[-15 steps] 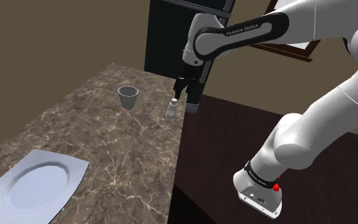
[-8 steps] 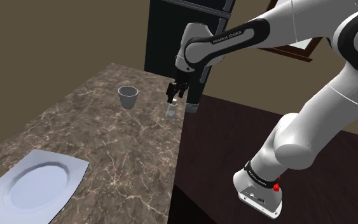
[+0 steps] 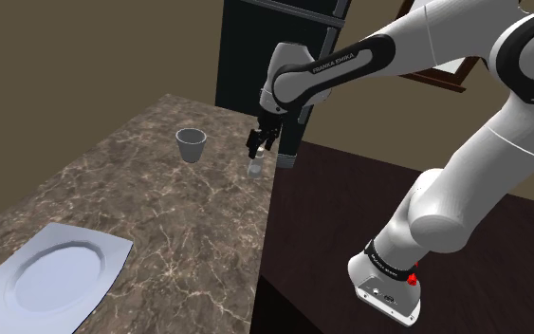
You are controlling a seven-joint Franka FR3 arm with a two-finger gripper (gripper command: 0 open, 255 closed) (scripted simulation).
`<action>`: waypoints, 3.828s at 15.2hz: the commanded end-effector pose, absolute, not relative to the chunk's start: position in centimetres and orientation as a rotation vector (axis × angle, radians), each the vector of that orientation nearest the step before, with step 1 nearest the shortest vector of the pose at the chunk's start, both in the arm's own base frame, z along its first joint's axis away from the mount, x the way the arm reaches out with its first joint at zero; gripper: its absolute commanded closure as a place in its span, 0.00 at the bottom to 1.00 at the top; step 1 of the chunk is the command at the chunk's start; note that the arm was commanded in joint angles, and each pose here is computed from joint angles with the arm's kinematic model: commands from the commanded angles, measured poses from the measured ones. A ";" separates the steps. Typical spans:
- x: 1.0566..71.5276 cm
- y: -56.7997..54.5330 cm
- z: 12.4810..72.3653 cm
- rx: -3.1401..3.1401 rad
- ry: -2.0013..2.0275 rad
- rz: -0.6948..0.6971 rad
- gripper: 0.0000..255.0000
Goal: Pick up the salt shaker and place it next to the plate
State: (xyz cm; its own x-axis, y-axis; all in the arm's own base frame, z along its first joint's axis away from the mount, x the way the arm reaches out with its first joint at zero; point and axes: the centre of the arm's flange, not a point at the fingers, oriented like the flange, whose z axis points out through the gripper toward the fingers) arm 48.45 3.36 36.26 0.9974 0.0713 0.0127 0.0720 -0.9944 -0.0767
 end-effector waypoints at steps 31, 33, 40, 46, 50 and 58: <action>48.5 3.4 46.3 -3.062 -0.110 -0.015 1.00; 48.5 3.4 47.3 -3.062 -0.110 -0.015 1.00; 48.5 3.4 51.0 -3.062 -0.110 -0.015 1.00; 48.5 3.4 54.2 -3.062 -0.110 -0.015 1.00; 47.3 7.2 54.3 -3.062 -0.110 -0.015 1.00; 44.3 17.3 54.4 -3.062 -0.110 -0.015 1.00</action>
State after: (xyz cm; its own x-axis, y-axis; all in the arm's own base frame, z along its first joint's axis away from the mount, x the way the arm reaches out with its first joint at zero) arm 44.61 15.79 54.29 0.9972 0.0731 0.0125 0.0739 -0.9943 -0.0763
